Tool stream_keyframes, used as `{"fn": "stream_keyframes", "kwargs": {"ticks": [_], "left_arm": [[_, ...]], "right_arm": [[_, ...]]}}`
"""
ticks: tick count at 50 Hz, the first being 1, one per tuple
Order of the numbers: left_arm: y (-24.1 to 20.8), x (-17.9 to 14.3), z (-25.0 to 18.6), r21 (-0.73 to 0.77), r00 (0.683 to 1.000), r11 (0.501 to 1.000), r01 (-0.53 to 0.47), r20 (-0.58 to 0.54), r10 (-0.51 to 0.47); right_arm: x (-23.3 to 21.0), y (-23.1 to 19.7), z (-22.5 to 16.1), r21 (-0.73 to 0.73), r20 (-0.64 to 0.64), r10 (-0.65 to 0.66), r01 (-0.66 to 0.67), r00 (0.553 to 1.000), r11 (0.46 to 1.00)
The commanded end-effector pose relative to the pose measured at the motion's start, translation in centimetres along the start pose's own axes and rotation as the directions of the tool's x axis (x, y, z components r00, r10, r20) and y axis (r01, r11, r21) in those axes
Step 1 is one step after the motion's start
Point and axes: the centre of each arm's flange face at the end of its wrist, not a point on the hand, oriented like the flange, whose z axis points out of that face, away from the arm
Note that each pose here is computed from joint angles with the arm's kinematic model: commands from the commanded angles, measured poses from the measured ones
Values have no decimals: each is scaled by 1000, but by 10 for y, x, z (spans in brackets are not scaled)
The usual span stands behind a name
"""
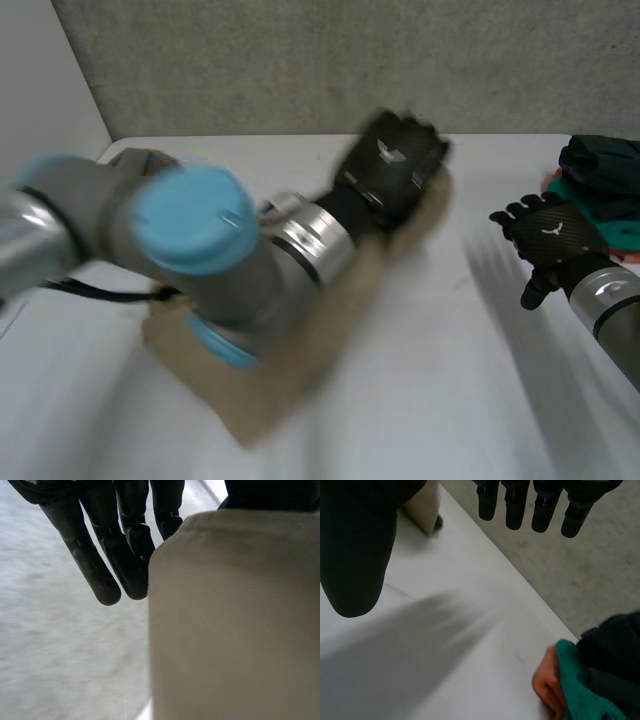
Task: Fold the laundry.
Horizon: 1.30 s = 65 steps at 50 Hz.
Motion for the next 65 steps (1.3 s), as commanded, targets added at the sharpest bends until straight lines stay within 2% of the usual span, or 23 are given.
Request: {"fn": "stream_keyframes", "kwargs": {"ticks": [1,4,9,14,20,22,25,28,31,35,36,40,42,48,54,60,65], "left_arm": [[69,64,-14,-207,988,977,45,-134,-73],[75,73,-23,-267,985,964,0,-169,-46],[54,71,-25,-256,982,964,-75,-188,27],[-6,46,-29,-186,992,979,-82,-107,63],[-32,25,-51,-230,994,969,-86,45,99],[-31,20,-65,-291,987,954,-78,114,115],[-23,16,-100,-418,971,907,-56,191,147],[-17,15,-112,-461,968,886,-48,199,156],[-3,14,-135,-542,967,840,-34,194,164],[15,14,-162,-645,971,764,-6,179,159],[20,17,-172,-681,975,732,1,164,152],[29,24,-189,-740,981,673,6,134,138],[30,26,-193,-752,983,659,8,128,133],[27,32,-205,-756,985,653,30,133,109],[26,40,-212,-755,987,652,76,151,60],[30,44,-221,-773,987,628,89,154,50],[23,45,-226,-764,987,640,86,154,51]], "right_arm": [[6,3,1,-11,-21,11,-12,1000,1000],[8,2,1,-7,-27,11,-11,1000,1000],[19,-6,1,19,-56,8,-7,998,1000],[27,-19,-5,53,-70,-10,14,997,998],[19,-35,-21,95,19,-73,71,997,993],[14,-43,-32,115,89,-115,104,989,988],[-4,-52,-54,149,243,-184,151,953,977],[-11,-49,-61,150,307,-229,191,924,970],[-16,-44,-68,125,351,-283,255,893,959],[-21,-34,-72,77,409,-313,309,857,948],[-24,-28,-73,44,437,-308,322,845,946],[-26,-11,-71,-32,474,-287,343,832,939],[-26,-4,-69,-48,482,-281,345,830,937],[-33,17,-67,-75,534,-284,379,796,922],[-37,28,-65,-87,559,-277,387,781,918],[-41,38,-57,-81,547,-284,387,788,918],[-40,40,-50,-65,507,-302,385,807,920]]}}
